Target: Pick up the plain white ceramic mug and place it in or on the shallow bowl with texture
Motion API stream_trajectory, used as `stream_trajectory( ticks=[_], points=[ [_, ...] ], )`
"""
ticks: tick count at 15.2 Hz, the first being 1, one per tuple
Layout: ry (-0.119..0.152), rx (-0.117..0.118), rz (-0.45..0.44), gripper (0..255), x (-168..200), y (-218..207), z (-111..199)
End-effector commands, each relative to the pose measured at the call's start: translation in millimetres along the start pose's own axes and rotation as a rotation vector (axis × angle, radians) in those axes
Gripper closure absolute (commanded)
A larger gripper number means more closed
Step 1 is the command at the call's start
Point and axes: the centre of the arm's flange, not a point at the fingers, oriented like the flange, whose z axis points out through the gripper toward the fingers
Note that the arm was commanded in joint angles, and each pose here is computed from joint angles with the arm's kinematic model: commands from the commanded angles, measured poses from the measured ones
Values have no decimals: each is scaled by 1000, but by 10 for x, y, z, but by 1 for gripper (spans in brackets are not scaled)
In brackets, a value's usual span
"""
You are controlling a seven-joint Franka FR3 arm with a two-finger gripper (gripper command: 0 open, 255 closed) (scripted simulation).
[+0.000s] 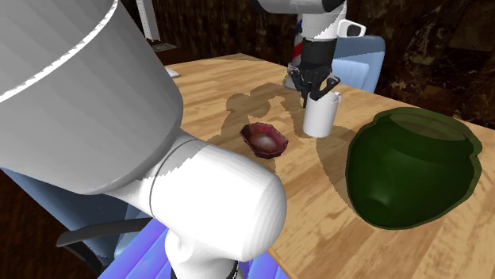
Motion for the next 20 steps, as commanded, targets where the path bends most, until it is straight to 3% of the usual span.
stream_trajectory(
  ticks=[1,4,15,20],
  points=[
    [0,0,0,255,-3,-5,-107],
    [0,0,0,255,3,-5,-265],
    [0,0,0,255,-242,-1412,-526],
    [0,0,0,255,-255,-1439,-321]
  ],
)
